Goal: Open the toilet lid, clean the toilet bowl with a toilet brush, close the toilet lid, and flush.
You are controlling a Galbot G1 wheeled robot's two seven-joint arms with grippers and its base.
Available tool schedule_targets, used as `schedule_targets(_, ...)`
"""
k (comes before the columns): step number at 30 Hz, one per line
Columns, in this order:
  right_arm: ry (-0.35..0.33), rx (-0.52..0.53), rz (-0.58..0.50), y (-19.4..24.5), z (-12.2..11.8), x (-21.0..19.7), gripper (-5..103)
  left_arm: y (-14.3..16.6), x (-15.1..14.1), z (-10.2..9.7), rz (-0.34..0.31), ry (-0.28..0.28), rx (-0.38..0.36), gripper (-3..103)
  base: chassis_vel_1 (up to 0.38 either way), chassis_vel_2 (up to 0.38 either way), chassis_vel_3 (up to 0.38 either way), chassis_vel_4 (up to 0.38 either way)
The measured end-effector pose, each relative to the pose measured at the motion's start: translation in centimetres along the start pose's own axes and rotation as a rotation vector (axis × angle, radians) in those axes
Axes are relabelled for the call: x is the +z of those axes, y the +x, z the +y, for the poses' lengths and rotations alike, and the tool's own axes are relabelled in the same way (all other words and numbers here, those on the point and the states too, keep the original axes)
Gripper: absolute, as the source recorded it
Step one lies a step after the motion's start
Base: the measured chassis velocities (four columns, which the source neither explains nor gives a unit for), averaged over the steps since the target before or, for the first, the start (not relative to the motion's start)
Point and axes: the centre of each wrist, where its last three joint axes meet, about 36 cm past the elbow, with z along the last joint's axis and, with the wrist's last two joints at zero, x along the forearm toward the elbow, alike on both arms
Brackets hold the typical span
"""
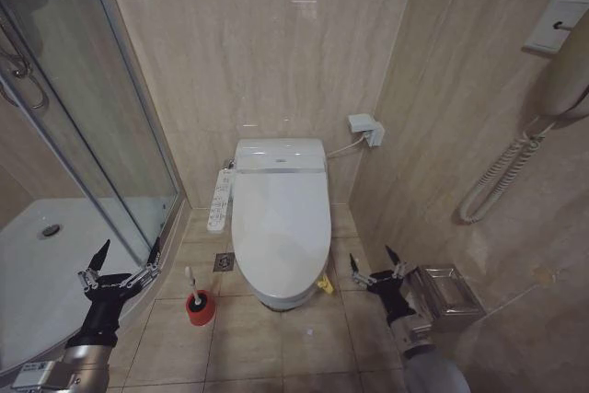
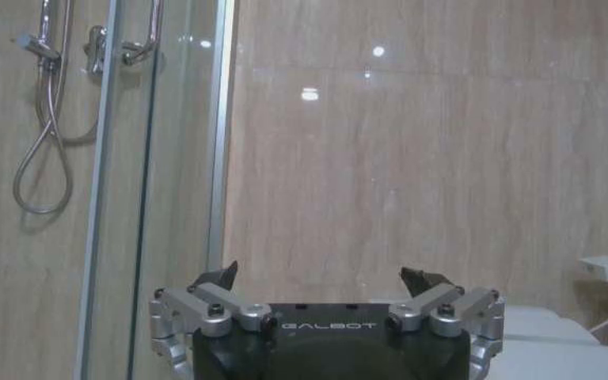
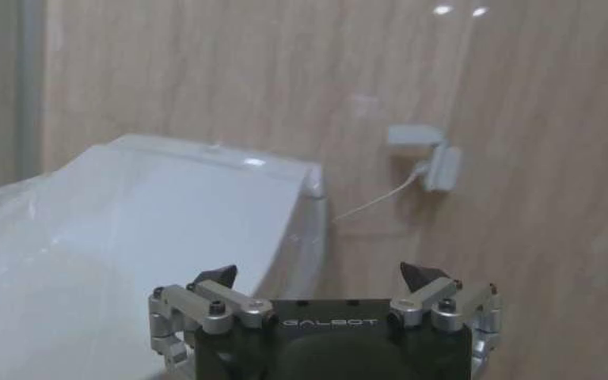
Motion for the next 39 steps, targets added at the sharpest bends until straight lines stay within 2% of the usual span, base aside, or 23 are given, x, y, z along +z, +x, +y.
schedule_targets(2, 0.012, -0.036, 0.024, -0.3, 0.3, 1.2, 96, 0.0, 0.0, 0.0, 0.0, 0.0, 0.0, 100, 0.0, 0.0, 0.0, 0.0)
schedule_targets(10, 0.067, -0.127, 0.087, -0.6, 0.8, 4.5, 96, 0.0, 0.0, 0.0, 0.0, 0.0, 0.0, 100, 0.0, 0.0, 0.0, 0.0)
schedule_targets(12, 0.083, -0.145, 0.102, -0.6, 1.0, 5.6, 100, 0.0, 0.0, 0.0, 0.0, 0.0, 0.0, 100, 0.0, 0.0, 0.0, 0.0)
schedule_targets(27, 0.091, -0.223, 0.153, -0.8, 3.6, 9.7, 100, 0.0, 0.0, 0.0, 0.0, 0.0, 0.0, 100, 0.0, 0.0, 0.0, 0.0)
schedule_targets(39, 0.08, -0.222, 0.165, -1.2, 4.7, 11.1, 100, 0.0, 0.0, 0.0, 0.0, 0.0, 0.0, 100, 0.0, 0.0, 0.0, 0.0)
